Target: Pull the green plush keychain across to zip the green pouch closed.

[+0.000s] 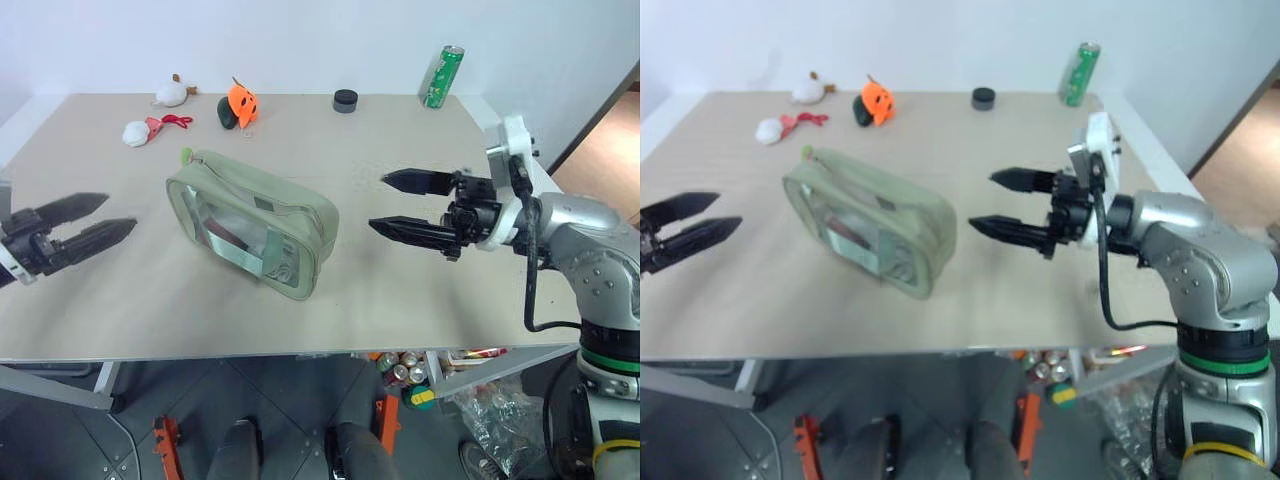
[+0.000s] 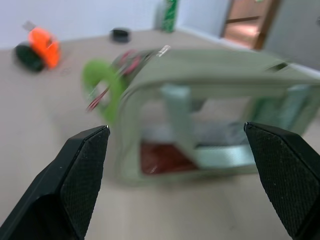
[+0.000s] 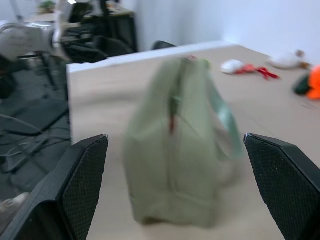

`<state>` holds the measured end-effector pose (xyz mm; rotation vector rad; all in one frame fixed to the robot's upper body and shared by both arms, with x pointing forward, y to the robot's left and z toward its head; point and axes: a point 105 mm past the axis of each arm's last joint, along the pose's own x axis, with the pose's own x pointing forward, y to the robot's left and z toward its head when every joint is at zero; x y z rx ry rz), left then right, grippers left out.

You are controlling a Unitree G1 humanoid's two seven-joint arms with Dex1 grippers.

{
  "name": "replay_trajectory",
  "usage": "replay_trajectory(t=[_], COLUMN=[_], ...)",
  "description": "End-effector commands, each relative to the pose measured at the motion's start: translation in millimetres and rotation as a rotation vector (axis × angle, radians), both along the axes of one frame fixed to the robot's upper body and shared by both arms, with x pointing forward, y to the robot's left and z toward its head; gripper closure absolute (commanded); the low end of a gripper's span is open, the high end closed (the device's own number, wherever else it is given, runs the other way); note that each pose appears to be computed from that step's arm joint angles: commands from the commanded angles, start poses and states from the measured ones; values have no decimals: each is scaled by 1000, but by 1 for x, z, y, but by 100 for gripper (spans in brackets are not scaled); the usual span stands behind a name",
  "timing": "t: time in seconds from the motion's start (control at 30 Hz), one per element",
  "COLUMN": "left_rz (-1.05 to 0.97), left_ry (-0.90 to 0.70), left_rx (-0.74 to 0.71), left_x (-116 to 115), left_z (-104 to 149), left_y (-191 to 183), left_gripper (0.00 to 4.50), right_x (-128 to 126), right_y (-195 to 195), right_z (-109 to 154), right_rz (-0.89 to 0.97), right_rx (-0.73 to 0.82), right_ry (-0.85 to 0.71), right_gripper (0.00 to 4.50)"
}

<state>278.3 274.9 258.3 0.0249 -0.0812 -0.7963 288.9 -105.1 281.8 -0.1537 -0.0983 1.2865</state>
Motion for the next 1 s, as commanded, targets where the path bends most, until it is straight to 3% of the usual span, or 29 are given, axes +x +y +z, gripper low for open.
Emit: replay_trajectory(t=[0.03,0.17,0.27,0.43,0.7,1.0], left_rz=[-113,-173,-220,-295,-285,-276], left_ry=[-77,-107,-109,-143,-138,-143], left_rx=[47,-28,-23,48,48,40], left_x=[-9,-10,-16,-31,-31,-29], left_z=[25,41,38,26,22,20], left_y=[-24,-41,-50,-63,-64,-65], left_gripper=[4,4,4,4,4,4], right_x=[-17,-14,-8,5,13,17], right_y=[32,60,70,77,82,86], right_z=[12,0,-12,-19,-18,-41], right_rz=[126,171,180,158,148,134], right_rx=[-52,-128,-183,-228,-239,-297], right_ry=[-86,-131,-157,-196,-241,-215], right_gripper=[0,0,0,0,0,0])
